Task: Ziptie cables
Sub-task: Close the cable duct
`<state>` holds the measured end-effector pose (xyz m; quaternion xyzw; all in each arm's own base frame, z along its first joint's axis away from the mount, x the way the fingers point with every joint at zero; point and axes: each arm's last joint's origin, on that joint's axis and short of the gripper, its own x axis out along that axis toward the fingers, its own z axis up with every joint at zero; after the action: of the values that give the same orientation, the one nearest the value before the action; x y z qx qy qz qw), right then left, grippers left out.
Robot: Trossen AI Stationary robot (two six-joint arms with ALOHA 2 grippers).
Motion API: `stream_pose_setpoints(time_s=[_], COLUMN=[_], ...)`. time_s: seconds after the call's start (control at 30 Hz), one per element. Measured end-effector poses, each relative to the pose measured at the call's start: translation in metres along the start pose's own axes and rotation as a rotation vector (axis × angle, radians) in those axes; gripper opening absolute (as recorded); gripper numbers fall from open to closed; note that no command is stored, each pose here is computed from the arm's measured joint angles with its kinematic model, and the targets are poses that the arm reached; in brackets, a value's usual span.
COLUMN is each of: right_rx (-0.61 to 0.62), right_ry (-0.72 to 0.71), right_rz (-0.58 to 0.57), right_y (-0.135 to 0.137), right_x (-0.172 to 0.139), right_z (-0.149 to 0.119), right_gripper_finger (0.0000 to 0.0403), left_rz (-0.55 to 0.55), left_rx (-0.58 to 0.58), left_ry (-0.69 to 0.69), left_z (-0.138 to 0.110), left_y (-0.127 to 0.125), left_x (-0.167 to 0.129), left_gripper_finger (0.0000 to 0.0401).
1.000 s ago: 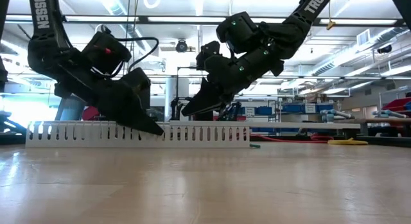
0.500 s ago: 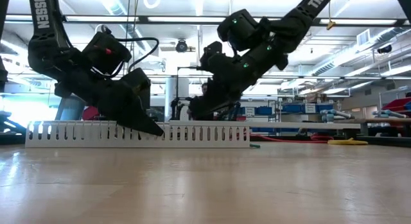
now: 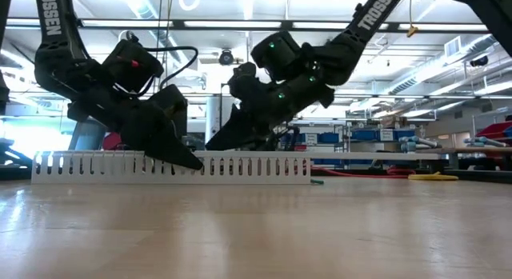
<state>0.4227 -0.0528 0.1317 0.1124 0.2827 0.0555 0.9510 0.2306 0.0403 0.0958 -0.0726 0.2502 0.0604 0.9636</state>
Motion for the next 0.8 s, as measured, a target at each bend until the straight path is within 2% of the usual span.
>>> stream_pose_setpoints(time_s=[0.3,0.5,0.8], right_rx=[-0.106,-0.112,-0.112], right_ry=[-0.092,-0.094,-0.095], right_rz=[-0.007,-0.004,-0.002], right_y=[0.011,0.011,0.011], right_x=[-0.026,-0.027,-0.027], right_z=[0.030,0.031,0.032], right_gripper_finger=[0.0000,0.0000,0.0000], left_rz=[0.002,0.001,-0.002], left_rx=[-0.001,0.004,0.003], left_ry=[0.001,-0.002,-0.012], left_z=[0.000,0.000,0.001], left_y=[0.000,0.000,0.000], left_x=[0.000,0.000,-0.004], left_gripper_finger=[0.0265,0.0294,0.0298])
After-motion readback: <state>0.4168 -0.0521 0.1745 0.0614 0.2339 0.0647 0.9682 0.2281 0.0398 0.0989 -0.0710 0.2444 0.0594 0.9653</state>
